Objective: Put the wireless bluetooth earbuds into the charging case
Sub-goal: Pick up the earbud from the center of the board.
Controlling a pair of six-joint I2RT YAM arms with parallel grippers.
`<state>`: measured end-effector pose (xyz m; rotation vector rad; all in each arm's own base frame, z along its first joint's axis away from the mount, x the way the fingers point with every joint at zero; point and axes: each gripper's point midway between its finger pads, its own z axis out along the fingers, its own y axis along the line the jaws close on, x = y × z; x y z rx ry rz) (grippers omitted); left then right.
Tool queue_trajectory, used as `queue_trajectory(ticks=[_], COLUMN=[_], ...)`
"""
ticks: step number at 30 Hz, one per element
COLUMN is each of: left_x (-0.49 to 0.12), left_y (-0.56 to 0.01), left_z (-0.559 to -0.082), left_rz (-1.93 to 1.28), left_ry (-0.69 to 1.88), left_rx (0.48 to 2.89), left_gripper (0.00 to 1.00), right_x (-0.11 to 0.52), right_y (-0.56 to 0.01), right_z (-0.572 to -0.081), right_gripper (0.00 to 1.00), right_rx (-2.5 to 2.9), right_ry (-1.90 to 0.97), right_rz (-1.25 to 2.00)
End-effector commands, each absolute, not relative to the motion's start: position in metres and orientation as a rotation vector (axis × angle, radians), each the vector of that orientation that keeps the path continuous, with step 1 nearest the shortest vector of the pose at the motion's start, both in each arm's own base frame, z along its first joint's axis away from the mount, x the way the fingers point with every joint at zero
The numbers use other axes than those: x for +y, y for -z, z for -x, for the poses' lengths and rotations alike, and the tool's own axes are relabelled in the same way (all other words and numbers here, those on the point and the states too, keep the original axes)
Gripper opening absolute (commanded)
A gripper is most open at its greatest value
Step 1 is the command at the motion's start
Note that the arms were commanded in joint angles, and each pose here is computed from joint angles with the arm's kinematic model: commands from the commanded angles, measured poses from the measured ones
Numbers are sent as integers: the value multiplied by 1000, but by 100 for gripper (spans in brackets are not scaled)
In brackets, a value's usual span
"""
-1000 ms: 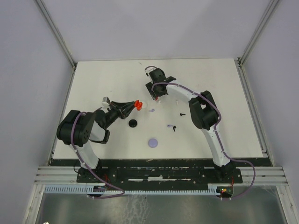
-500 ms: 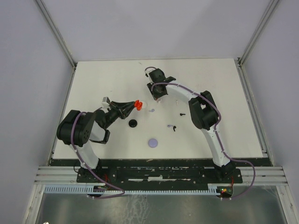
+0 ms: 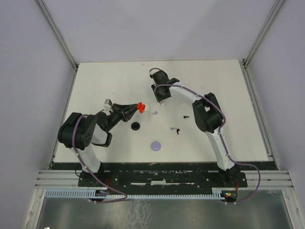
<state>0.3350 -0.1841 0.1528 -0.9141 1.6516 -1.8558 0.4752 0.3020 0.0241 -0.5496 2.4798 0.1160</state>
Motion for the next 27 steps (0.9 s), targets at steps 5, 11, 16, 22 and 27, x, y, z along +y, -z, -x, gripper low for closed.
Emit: queue_trajectory(ticks=[5, 11, 16, 22, 27], left_x=[-183, -182, -182, -182, -182], left_y=[-198, -198, -198, -199, -201], left_z=[-327, -327, -327, -327, -327], left_rz=[704, 707, 706, 703, 698], left_ry=[1940, 1939, 1939, 1941, 1944], left_rx=[1499, 1500, 1500, 1498, 1492], left_gripper=[3, 3, 3, 3, 3], right_x=[311, 309, 309, 310, 317], right_y=[-36, -32, -31, -34, -83], right_z=[-485, -485, -485, -487, -497], right_gripper=[35, 33, 31, 12, 2], right_rx=[2466, 2483, 2492, 2481, 2281], right_ry=[-159, -169, -174, -178, -255], right_rz=[489, 475, 470, 477, 466])
